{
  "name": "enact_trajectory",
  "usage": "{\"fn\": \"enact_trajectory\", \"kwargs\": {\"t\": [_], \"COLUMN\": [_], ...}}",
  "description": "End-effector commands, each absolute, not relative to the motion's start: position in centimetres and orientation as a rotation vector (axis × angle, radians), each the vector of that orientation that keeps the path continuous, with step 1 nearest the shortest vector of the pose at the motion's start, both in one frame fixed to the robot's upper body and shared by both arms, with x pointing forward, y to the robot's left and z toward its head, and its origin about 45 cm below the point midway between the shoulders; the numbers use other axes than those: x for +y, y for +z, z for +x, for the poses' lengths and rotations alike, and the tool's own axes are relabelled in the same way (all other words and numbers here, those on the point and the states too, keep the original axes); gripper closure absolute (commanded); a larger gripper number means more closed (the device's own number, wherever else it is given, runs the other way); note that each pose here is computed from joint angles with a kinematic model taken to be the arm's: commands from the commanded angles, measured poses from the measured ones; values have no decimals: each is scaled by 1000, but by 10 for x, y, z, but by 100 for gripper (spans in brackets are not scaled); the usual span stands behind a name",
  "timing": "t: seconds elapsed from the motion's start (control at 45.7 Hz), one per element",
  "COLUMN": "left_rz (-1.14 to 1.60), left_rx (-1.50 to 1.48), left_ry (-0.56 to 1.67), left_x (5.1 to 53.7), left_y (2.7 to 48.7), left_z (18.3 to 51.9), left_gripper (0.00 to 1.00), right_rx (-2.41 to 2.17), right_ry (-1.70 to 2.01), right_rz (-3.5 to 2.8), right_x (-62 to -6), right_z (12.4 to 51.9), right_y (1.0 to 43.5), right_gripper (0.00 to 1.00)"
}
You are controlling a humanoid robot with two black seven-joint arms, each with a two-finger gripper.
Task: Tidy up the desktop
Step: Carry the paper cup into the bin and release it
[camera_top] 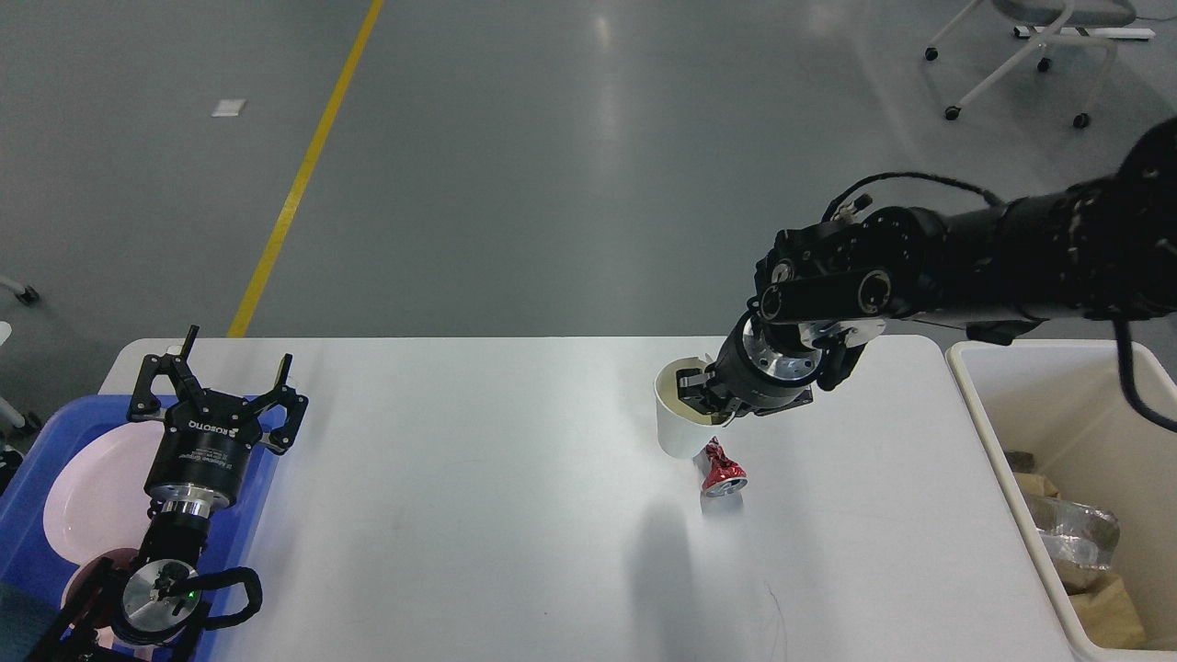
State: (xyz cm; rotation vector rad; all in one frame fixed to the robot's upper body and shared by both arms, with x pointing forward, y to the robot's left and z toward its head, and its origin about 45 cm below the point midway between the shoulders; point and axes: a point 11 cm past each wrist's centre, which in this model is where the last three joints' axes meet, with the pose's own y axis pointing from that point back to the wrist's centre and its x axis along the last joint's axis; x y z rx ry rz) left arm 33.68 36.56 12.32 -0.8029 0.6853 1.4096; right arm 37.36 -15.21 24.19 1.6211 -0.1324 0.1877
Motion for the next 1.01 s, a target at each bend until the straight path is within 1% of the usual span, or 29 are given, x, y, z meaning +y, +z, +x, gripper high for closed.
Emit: {"fn": "enact_trajectory", "kwargs": {"t": [0.0, 0.219, 0.328, 0.416, 0.59, 0.656, 0.722, 0.853, 0.984], "left_rz": [-802, -803, -803, -803, -803, -803, -803, -803, -803], "left_rx": [686, 685, 686, 685, 685, 685, 686, 686, 686], "left_ry": [1409, 1409, 1411, 1409, 1409, 1409, 1411, 1411, 1411], "left_x": [366, 366, 366, 366, 366, 366, 366, 366, 366], "left_y": [123, 123, 123, 123, 123, 123, 123, 123, 123], "left_z": [337, 337, 337, 337, 337, 337, 337, 337, 337], "left_gripper": [4, 4, 4, 4, 4, 4, 4, 4, 4], "right_rx": [-69, -14, -66, -103, -141, -203, -293, -480, -667], "right_ry": [181, 177, 179, 161, 137, 102, 35, -96, -221], "right_rz": [1601, 1528, 1484, 1453, 1434, 1425, 1399, 1338, 1300], "right_x": [-164, -190, -208, -222, -235, -253, -286, -365, -447], "right_z": [364, 344, 336, 333, 332, 336, 337, 337, 328], "right_y": [290, 367, 392, 401, 402, 401, 397, 375, 338], "right_gripper": [100, 100, 100, 100, 100, 100, 100, 100, 100]}}
